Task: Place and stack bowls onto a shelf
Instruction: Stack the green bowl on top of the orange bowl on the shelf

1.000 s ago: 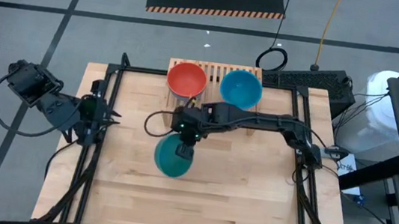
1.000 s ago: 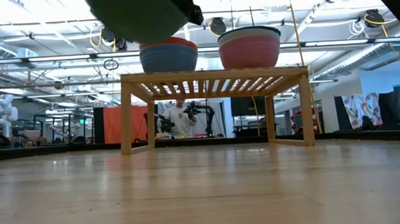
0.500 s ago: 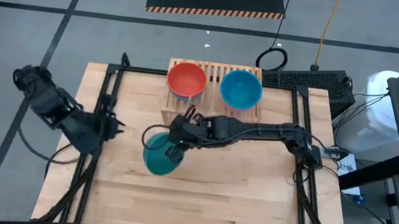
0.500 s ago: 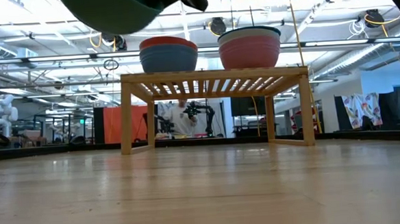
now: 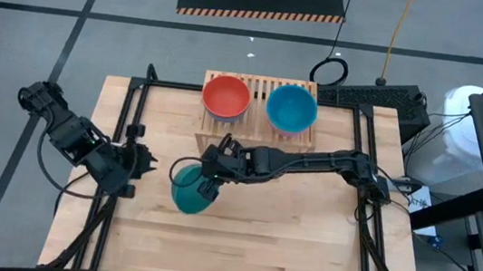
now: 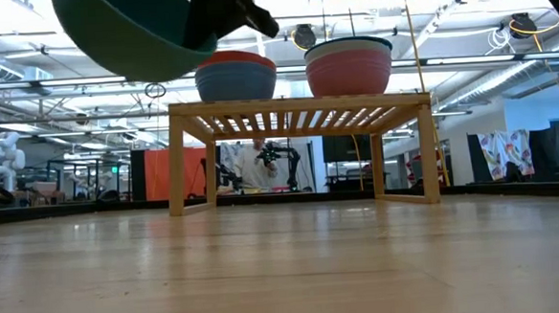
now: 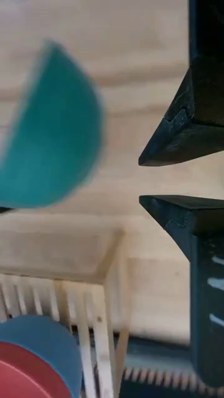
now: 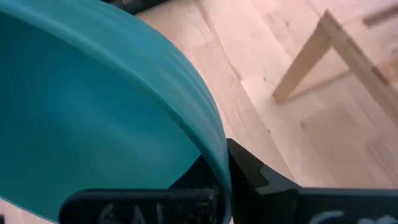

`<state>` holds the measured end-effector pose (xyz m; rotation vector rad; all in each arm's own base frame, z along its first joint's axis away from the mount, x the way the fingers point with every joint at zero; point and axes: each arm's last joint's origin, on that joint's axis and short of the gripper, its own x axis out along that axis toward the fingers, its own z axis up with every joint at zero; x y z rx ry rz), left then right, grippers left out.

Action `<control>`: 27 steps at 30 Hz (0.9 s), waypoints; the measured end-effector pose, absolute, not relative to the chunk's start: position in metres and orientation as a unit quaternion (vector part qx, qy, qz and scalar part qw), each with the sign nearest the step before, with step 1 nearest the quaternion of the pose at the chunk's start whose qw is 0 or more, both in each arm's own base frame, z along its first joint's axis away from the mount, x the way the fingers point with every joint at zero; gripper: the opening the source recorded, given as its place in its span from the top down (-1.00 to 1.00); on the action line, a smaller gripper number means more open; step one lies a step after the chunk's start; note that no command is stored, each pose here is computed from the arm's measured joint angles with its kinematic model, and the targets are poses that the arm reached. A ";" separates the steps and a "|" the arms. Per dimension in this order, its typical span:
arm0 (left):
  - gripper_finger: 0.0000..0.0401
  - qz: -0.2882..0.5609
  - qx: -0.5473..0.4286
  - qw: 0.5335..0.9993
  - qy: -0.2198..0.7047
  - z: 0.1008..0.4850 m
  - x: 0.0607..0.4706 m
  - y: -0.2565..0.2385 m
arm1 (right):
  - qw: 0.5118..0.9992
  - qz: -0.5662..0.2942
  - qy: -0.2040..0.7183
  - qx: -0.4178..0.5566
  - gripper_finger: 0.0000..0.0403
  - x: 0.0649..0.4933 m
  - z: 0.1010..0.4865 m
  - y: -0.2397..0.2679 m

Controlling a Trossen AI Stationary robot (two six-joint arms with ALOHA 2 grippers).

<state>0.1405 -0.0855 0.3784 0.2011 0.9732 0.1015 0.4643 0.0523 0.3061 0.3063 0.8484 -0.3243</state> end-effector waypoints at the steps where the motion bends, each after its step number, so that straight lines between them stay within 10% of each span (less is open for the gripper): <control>1: 0.54 0.053 0.074 0.886 0.454 0.380 0.143 -0.087 | 0.892 -0.155 0.399 0.147 1.00 0.466 0.304 0.052; 10: 0.54 0.016 0.036 0.919 0.393 0.382 0.163 -0.112 | 0.892 -0.184 0.394 0.122 1.00 0.470 0.278 0.050; 27: 0.54 -0.093 0.180 0.846 0.494 0.336 0.201 -0.155 | 0.813 -0.126 0.551 0.138 1.00 0.443 0.265 0.047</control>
